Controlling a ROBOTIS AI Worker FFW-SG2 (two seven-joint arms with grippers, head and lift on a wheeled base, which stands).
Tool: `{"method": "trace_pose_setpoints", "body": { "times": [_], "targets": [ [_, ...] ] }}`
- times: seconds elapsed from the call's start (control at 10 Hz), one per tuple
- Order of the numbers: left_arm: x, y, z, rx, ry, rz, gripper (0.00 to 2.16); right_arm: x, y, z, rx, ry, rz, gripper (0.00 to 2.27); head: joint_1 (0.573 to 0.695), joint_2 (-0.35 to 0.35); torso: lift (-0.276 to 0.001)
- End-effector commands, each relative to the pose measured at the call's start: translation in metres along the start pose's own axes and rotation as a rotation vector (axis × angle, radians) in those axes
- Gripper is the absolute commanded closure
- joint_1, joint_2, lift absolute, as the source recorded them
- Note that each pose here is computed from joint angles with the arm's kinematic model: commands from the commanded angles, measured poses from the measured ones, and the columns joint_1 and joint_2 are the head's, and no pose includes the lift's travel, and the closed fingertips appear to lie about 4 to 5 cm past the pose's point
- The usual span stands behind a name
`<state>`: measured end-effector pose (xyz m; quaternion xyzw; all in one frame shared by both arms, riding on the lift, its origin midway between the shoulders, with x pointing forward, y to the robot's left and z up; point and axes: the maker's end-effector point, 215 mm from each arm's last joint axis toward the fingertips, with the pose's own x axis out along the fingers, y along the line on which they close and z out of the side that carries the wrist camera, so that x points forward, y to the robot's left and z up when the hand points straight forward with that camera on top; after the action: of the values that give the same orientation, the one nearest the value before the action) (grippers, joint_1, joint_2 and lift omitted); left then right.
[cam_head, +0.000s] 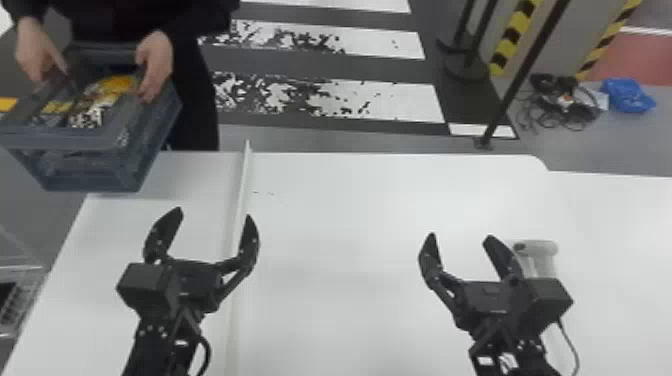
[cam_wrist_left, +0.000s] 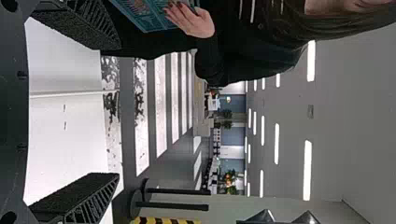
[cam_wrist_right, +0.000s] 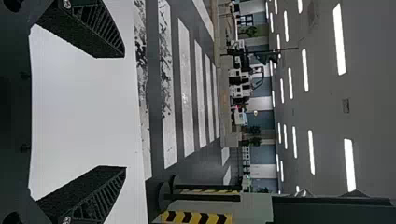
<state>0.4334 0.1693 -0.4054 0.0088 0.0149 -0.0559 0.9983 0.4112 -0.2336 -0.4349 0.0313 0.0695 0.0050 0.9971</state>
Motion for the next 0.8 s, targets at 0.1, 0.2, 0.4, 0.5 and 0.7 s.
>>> {"method": "trace_pose_setpoints", "body": {
  "times": [0.1,0.2,0.4,0.5,0.7],
  "targets": [
    [0.0001,-0.0013,0.0019,-0.001,-0.005,-0.006,0.00,-0.0001,-0.0001,-0.0053,-0.004,0.021,0.001,0.05,0.695,-0.086,-0.029],
    [0.0002,-0.0004,0.0029,-0.001,-0.008,-0.004,0.00,0.0003,-0.0009,-0.0035,-0.003,0.018,-0.002,0.05,0.695,-0.088,-0.029],
    [0.0002,-0.0009,0.0066,-0.006,-0.020,-0.005,0.00,0.0005,-0.0032,-0.0024,-0.003,0.016,-0.011,0.05,0.695,-0.089,-0.029],
    [0.0006,0.0013,0.0075,-0.008,-0.022,0.000,0.00,0.0001,-0.0032,-0.0034,-0.003,0.021,-0.012,0.05,0.695,-0.091,-0.029],
    [0.0006,0.0025,0.0083,-0.011,-0.024,0.001,0.00,-0.0002,-0.0013,-0.0077,-0.007,0.044,-0.009,0.05,0.695,-0.087,-0.029]
  ]
}}
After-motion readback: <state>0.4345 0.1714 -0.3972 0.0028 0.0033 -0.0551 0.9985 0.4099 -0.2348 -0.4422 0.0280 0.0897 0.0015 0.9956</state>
